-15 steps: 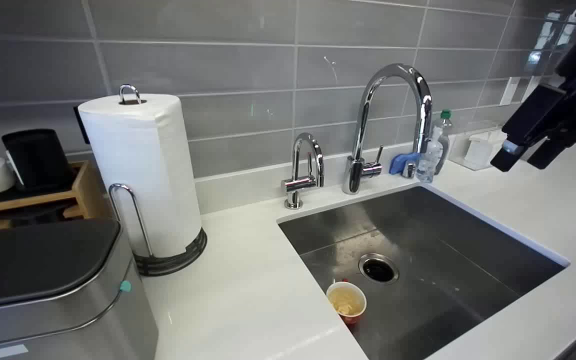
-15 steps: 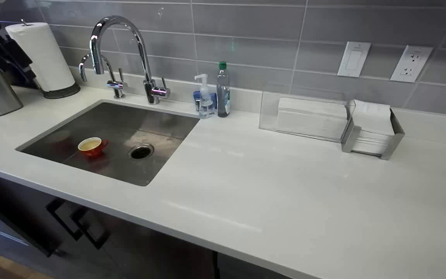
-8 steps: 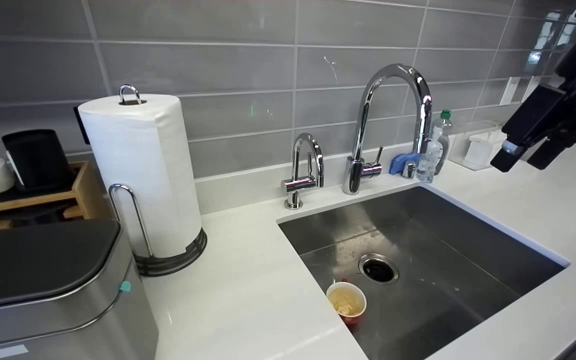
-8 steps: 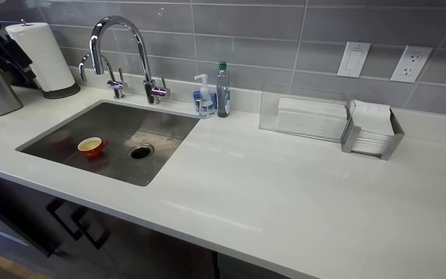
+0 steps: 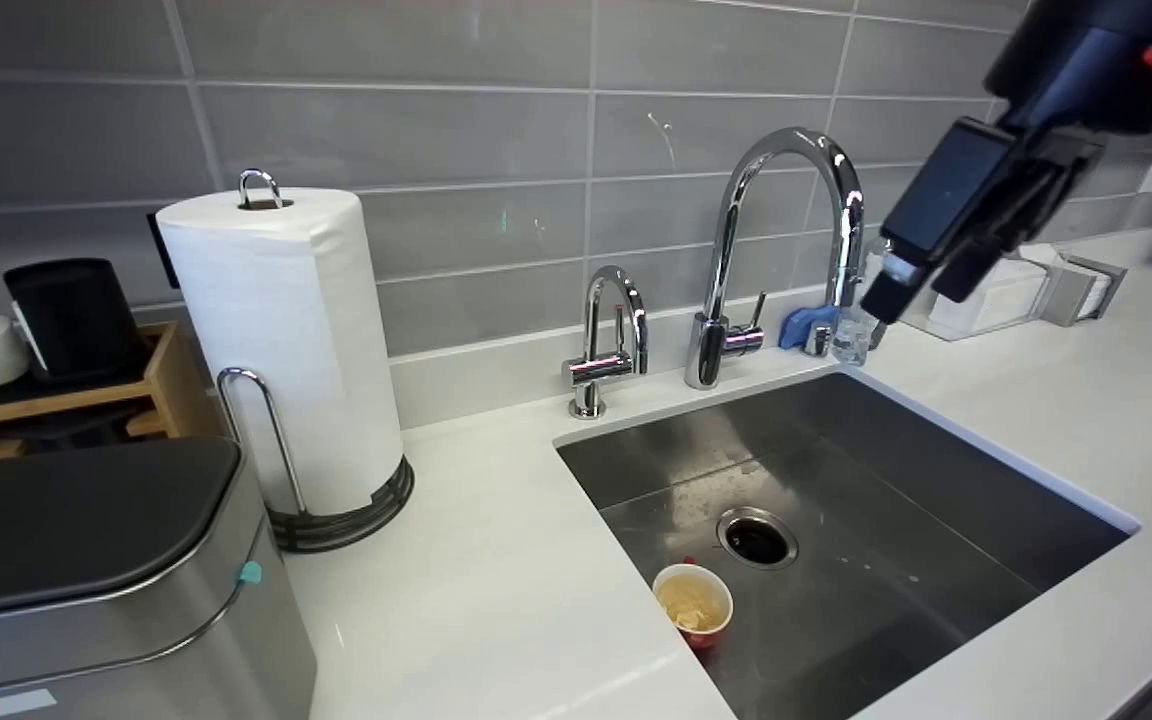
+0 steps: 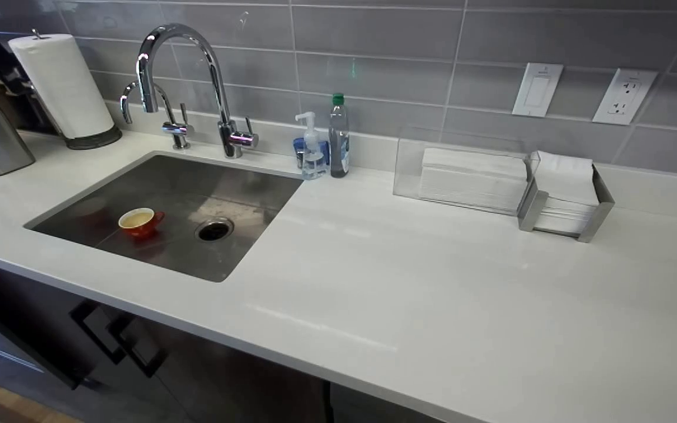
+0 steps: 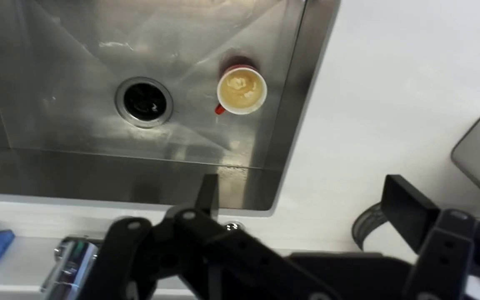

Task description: Remove a piece of paper towel from the roll on the left and put it on the right side of the counter

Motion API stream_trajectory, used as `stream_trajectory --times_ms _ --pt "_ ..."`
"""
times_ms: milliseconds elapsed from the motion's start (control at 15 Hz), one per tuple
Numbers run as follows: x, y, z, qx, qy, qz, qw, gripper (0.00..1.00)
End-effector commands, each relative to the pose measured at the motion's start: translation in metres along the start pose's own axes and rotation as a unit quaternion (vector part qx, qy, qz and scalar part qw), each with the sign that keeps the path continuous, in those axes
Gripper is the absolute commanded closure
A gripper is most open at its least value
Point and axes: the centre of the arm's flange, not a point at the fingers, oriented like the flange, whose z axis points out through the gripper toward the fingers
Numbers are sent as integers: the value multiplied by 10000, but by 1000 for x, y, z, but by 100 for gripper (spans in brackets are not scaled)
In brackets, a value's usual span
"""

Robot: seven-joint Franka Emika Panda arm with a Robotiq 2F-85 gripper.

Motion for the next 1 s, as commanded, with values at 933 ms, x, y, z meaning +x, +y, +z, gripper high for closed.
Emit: stream_trajectory --times_ms 933 --pt "181 -253 89 278 1 -2128 9767 0"
